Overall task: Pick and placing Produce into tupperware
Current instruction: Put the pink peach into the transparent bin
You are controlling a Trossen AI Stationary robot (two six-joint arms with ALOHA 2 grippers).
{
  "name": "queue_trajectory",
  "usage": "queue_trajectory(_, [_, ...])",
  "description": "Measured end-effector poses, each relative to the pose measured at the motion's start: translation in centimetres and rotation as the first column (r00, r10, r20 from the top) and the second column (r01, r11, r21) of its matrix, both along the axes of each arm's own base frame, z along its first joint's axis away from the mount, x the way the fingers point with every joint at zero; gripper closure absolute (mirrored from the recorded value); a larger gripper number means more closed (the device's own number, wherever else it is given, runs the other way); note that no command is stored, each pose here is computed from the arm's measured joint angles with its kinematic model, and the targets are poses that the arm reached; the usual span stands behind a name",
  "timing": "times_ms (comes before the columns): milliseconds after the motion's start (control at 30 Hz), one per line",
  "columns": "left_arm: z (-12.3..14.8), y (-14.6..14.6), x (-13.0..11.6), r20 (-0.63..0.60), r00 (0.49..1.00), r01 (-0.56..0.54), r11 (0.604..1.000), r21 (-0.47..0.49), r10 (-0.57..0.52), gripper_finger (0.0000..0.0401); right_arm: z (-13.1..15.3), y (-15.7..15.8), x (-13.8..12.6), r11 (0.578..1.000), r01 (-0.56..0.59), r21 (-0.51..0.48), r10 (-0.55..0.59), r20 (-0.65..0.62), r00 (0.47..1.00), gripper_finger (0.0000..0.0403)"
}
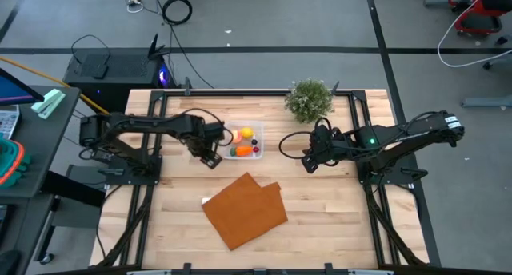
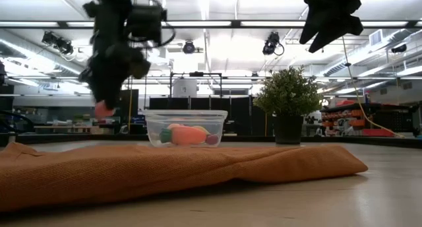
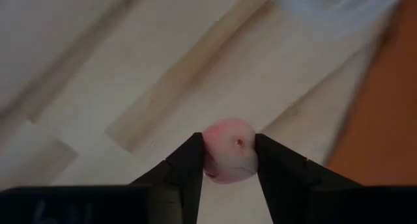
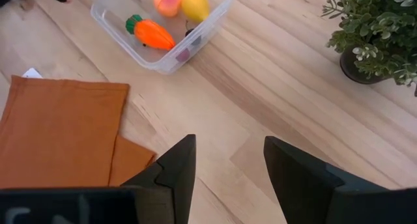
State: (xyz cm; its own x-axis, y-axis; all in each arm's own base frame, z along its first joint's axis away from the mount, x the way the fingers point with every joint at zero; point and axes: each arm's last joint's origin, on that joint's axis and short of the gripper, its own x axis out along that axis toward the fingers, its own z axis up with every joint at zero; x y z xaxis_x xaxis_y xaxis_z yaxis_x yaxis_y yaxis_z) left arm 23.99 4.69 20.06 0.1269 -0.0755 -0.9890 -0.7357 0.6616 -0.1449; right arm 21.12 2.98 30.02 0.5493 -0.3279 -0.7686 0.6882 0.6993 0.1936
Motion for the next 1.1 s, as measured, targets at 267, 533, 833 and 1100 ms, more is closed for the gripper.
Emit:
queue_trajectory(267, [6.5,1.9,1.7,0.1,0.994,0.034,0.993,0.114,-0.046,0.0264,0.0,0.0,0.0,1.0,0.001,0.0,-0.001,0.002,1.0,0.0251])
queue_trajectory(533, [8.1,3.9,3.2,0.211,0.977,-0.03,0.988,0.155,-0.004,0.0265,0.0,0.0,0.0,1.0,-0.001,0.0,0.001,0.001,1.0,0.0251])
queue_trajectory(833, [4.9,4.9,5.6,0.169,0.985,0.019,0.995,0.094,-0.035,0.0264,0.0,0.0,0.0,1.0,0.0,0.0,0.0,0.002,1.0,0.0251])
queue_trajectory(1100, [3.7,5.1,6.3,0.154,0.985,0.062,0.994,0.089,-0.075,0.0259,0.0,0.0,0.0,1.0,-0.001,0.001,0.001,0.001,1.0,0.0251])
